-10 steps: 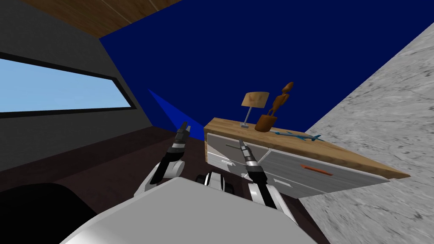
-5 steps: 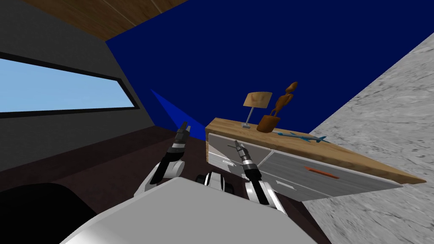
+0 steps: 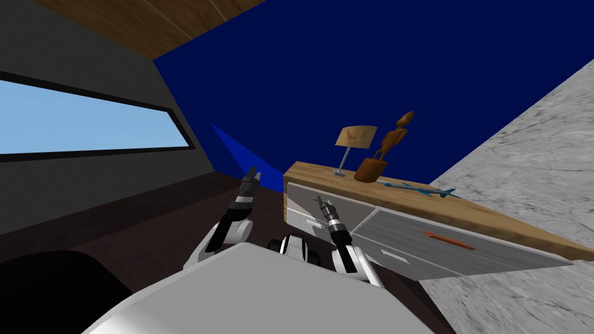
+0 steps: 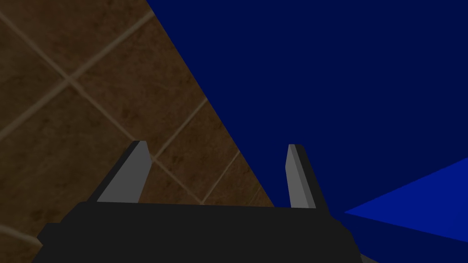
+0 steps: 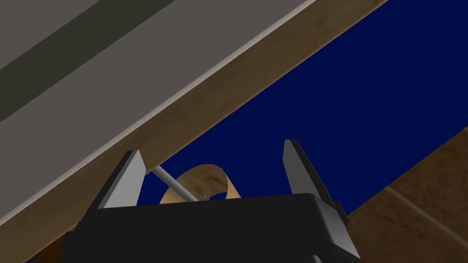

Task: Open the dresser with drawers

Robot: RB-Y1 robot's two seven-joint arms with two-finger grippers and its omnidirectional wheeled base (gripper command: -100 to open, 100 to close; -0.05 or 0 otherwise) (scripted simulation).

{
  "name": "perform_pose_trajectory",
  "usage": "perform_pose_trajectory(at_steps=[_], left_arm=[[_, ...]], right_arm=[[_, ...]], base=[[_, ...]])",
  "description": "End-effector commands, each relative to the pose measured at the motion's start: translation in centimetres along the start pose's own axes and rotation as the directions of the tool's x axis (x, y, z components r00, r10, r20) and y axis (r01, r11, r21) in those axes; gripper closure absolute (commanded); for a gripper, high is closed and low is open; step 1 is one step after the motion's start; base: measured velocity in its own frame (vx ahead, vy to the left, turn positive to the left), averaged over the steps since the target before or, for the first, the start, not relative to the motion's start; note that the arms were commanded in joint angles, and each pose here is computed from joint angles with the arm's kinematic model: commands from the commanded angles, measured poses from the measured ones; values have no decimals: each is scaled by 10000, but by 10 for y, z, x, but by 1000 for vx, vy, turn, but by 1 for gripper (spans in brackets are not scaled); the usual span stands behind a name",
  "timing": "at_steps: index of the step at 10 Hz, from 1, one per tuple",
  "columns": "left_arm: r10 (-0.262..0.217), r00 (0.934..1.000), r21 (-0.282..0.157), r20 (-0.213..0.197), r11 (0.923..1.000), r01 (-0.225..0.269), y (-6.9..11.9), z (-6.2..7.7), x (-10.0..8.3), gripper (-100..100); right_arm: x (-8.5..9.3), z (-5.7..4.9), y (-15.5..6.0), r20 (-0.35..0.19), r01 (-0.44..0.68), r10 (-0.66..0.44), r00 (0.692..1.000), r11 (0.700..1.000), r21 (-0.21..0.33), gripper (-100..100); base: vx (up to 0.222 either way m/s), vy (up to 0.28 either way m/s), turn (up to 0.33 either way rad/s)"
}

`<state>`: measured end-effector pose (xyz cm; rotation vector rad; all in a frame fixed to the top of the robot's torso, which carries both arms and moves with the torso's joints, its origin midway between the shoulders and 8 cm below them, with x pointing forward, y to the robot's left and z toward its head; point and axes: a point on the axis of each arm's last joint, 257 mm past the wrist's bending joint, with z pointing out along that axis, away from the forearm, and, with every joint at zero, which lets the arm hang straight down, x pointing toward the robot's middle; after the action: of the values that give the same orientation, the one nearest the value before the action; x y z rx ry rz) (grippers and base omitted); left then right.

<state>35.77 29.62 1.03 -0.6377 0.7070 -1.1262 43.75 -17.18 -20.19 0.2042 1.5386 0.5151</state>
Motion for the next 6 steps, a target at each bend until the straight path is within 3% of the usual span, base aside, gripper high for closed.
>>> perform_pose_trajectory(at_steps=[1,2,5,6], left_arm=[[0,10000,0,0,10000,0,0,0,0,0],[0,10000,0,0,10000,0,0,0,0,0],[0,10000,0,0,10000,0,0,0,0,0],[0,10000,0,0,10000,0,0,0,0,0]], right_arm=[[25,7,-13,-633,973,-943,9935,9942,463,-100],[25,7,-15,-658,1173,-1138,9913,9917,520,-100],[55,10,-29,-1476,2438,-2290,9622,9656,907,-100],[55,10,-32,-1512,2677,-2513,9560,9583,999,-100]], base=[[-2,24,51],[-2,23,26],[-5,26,40],[-1,23,27]])
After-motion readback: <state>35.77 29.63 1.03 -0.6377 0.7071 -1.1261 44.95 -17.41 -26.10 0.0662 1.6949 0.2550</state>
